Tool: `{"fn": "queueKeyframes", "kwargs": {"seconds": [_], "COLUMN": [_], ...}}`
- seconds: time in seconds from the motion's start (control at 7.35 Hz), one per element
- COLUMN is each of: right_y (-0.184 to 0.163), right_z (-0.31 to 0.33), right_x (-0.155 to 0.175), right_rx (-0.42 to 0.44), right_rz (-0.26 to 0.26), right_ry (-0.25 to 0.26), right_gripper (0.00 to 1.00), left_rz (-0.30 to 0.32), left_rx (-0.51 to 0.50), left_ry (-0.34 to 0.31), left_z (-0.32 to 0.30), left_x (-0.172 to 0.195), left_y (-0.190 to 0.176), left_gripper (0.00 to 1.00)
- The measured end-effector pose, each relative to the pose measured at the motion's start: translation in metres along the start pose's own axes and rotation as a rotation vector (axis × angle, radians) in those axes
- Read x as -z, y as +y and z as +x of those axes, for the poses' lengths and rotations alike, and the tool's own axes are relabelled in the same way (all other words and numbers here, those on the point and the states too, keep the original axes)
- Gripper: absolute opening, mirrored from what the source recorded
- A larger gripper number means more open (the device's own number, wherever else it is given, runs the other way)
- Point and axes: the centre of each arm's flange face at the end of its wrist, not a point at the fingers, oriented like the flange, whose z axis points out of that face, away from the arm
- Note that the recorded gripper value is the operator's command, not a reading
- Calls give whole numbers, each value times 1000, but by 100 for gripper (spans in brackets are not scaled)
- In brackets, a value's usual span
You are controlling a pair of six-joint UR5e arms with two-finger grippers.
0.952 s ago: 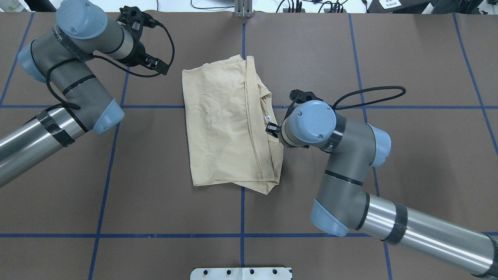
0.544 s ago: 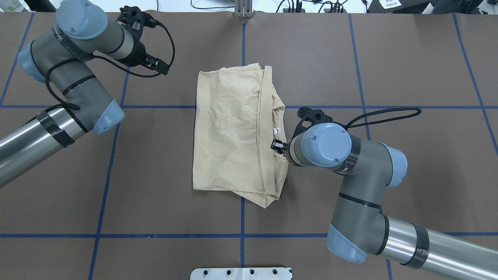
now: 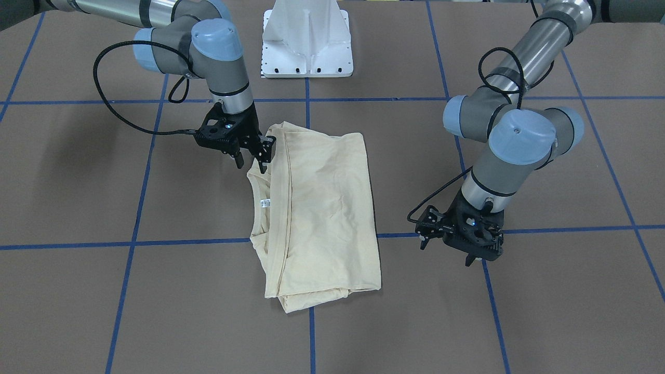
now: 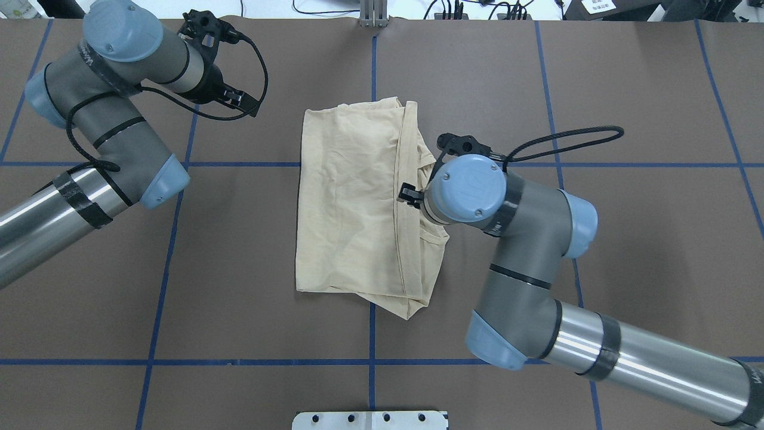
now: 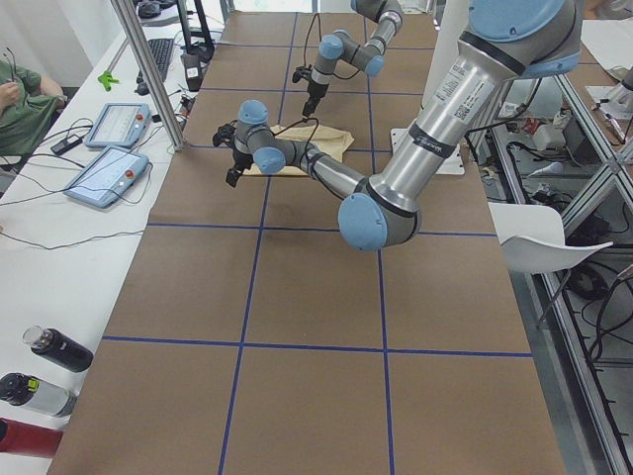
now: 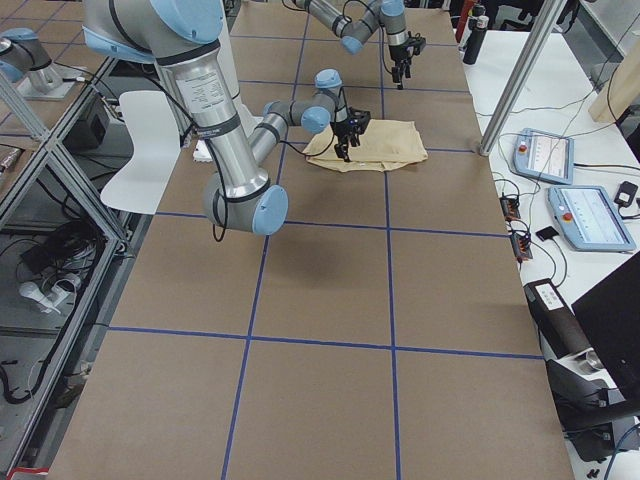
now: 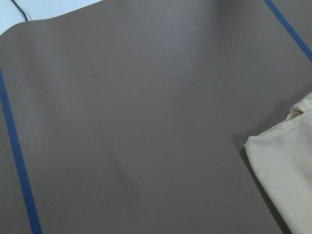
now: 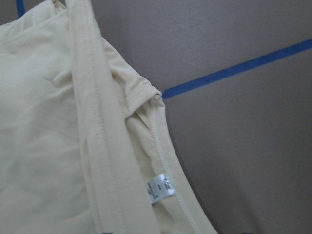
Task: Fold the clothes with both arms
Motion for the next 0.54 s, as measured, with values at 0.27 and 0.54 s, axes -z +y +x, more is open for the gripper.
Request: {"fn": "queueKeyframes", "kwargs": {"seconds": [0.27,0.54], "right_y": [-7,-7], "right_z": [-43,-51], "right_x": [-26,-48], "right_rx": [42,124], "right_rz": [1,-19], "right_ry": [69,119], "right_gripper": [100,100], "left_rz": [-4,-6], "left_rx": [-2,-3], "left_ry": [13,16], "left_z": [1,1], "left_x": [4,4], "left_y": [5,6], "left_gripper": [100,100]}}
